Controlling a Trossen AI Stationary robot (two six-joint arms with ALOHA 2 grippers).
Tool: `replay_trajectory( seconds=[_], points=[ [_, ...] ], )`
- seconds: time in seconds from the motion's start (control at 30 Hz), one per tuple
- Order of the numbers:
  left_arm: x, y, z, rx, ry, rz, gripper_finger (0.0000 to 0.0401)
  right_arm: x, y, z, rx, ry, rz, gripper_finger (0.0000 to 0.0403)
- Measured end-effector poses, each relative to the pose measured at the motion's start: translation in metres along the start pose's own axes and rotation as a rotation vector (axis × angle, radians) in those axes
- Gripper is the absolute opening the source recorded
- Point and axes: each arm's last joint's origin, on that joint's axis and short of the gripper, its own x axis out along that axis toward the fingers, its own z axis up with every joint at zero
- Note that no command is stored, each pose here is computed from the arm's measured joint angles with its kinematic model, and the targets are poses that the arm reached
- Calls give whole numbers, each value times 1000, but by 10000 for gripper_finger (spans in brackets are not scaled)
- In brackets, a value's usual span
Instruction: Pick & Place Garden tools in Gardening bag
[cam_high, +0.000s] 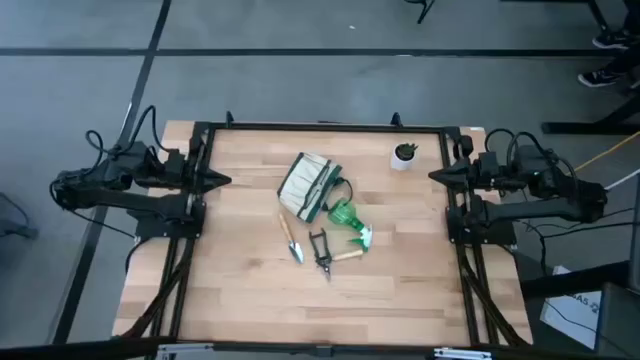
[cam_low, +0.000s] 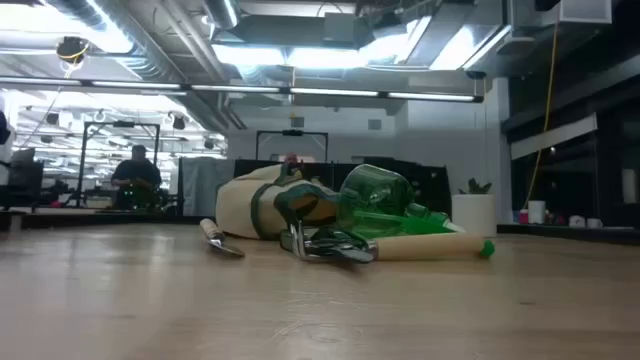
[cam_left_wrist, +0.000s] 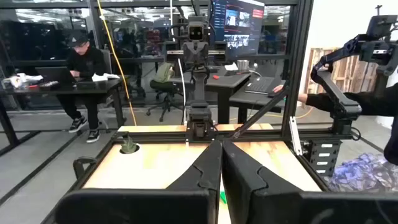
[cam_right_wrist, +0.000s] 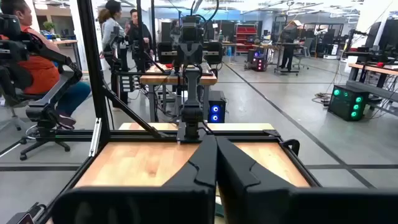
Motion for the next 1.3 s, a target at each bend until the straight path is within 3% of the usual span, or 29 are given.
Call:
replay_trajectory(
  seconds=[1.3],
  points=[
    [0, 0, 0, 0, 1, 0, 6, 3, 0, 5, 10, -43, 0, 7]
  ],
)
